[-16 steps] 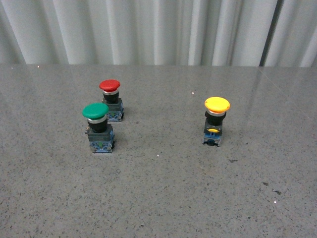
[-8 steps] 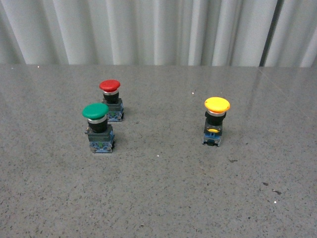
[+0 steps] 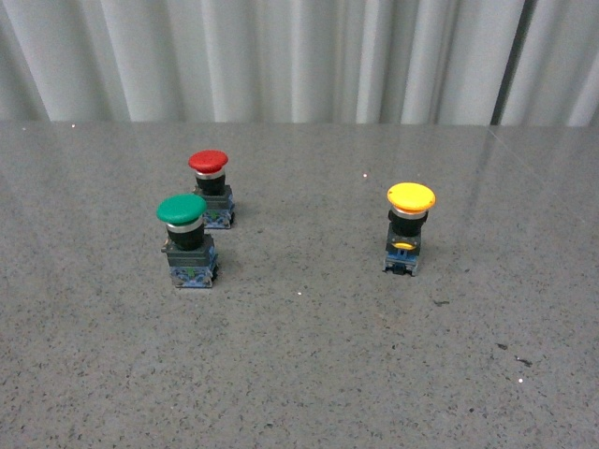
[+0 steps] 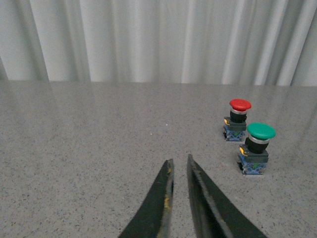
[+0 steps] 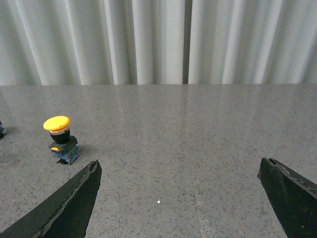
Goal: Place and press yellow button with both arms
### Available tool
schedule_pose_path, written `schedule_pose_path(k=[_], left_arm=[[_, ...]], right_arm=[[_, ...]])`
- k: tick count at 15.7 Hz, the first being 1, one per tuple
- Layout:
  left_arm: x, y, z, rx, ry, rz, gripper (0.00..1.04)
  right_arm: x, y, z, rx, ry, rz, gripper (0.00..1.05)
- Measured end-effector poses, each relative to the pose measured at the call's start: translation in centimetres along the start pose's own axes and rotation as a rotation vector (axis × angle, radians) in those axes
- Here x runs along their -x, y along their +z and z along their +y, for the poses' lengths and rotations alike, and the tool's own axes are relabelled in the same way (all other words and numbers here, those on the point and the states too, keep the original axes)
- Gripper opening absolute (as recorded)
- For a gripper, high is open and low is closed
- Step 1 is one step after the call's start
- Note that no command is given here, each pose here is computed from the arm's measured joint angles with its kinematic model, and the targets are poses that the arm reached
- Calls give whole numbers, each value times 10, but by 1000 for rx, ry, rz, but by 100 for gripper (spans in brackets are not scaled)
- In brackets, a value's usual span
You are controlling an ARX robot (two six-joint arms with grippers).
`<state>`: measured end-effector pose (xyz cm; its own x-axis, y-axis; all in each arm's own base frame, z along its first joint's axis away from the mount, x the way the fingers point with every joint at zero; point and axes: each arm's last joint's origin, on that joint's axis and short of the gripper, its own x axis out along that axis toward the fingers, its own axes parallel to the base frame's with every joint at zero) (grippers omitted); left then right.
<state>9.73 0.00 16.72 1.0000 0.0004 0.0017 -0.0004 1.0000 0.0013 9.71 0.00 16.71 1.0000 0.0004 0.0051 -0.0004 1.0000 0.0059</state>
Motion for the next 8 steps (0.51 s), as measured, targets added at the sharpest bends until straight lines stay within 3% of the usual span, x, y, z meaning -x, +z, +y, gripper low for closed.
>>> schedule_pose_path(k=[7, 8], left_arm=[[0, 0, 0, 0, 0, -1, 85], [0, 0, 0, 0, 0, -2, 97]], right_arm=[[0, 0, 0, 0, 0, 0, 98], [-2, 6, 1, -42, 41, -57, 98]])
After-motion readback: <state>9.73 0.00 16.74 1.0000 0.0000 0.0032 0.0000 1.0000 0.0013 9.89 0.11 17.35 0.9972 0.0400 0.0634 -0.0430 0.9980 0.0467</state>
